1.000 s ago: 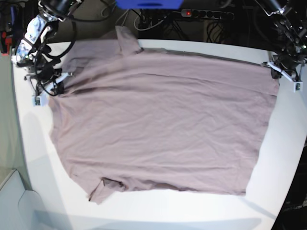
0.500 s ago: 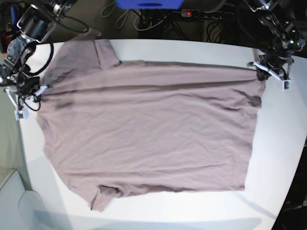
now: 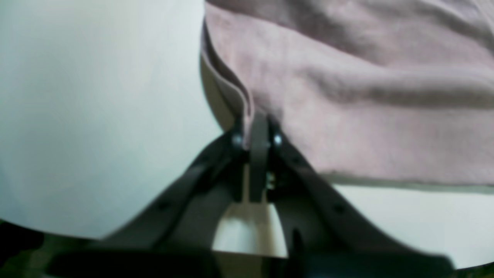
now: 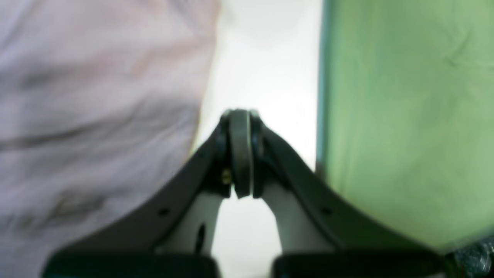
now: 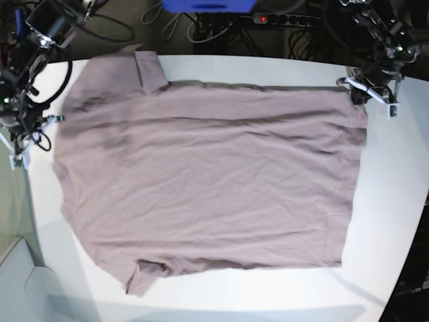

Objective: Layout the t-shirt on the table in an organized manner, then fold the t-shirt properly
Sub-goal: 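Lift the collar-end edge with both grippers and pull it taut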

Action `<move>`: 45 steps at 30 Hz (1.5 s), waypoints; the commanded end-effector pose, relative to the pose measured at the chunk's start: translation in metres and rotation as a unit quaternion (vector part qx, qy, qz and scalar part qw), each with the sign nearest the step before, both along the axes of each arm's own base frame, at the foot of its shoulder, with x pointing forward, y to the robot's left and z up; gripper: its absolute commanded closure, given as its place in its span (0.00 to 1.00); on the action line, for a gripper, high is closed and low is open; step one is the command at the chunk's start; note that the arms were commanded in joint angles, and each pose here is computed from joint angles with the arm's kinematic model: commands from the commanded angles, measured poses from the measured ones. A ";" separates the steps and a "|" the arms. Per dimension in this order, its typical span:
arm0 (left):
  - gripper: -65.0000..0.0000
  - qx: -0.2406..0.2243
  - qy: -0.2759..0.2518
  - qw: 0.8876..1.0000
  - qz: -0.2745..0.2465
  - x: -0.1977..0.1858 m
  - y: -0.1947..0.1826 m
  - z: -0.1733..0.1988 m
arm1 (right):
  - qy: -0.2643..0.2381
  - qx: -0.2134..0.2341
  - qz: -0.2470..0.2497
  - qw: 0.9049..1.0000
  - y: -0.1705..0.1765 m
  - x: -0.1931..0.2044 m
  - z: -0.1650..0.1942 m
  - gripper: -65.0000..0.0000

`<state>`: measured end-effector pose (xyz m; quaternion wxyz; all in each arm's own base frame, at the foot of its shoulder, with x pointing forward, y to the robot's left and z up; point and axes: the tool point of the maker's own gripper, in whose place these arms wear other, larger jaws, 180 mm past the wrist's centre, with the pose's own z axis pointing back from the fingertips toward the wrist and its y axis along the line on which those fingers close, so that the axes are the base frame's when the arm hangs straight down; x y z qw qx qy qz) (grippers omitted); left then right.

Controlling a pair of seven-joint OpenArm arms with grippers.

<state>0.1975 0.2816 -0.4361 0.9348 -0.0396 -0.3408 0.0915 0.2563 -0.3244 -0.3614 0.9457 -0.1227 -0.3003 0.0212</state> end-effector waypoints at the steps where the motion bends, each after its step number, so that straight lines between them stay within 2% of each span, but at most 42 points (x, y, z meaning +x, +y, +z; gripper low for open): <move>1: 1.00 0.014 0.042 0.999 -0.005 -0.015 0.005 -0.009 | -0.013 -0.011 0.003 1.000 0.005 -0.003 0.013 1.00; 3: 1.00 0.014 0.040 0.999 -0.006 -0.012 0.003 -0.008 | -0.002 -0.011 -0.002 1.000 0.023 -0.022 0.015 0.98; 8: 1.00 0.013 0.038 0.999 -0.006 -0.011 0.003 -0.007 | 0.035 0.024 -0.014 0.999 0.059 -0.064 -0.005 0.79; 12: 1.00 0.014 0.038 0.999 -0.007 -0.011 0.003 -0.007 | 0.056 0.032 -0.013 0.998 0.065 -0.079 -0.016 0.60; 15: 1.00 0.014 0.038 0.999 -0.007 -0.011 0.003 -0.007 | 0.065 0.038 -0.015 0.997 0.064 -0.082 -0.023 0.53; 23: 1.00 0.014 0.038 0.999 -0.007 -0.011 0.003 -0.007 | 0.105 0.069 -0.019 0.992 0.072 -0.098 -0.051 0.53; 37: 1.00 0.014 0.039 0.999 -0.006 -0.012 0.004 -0.007 | 0.127 0.085 -0.022 0.988 0.082 -0.115 -0.063 0.53; 40: 1.00 0.014 0.038 0.999 -0.006 -0.011 0.004 -0.007 | 0.141 0.100 -0.023 0.985 0.086 -0.120 -0.074 0.54; 43: 1.00 0.014 0.038 0.999 -0.006 -0.011 0.004 -0.007 | 0.156 0.114 -0.024 0.981 0.090 -0.125 -0.086 0.64; 45: 1.00 0.014 0.038 0.999 -0.006 -0.011 0.004 -0.007 | 0.150 0.117 -0.023 0.981 0.092 -0.123 -0.088 0.80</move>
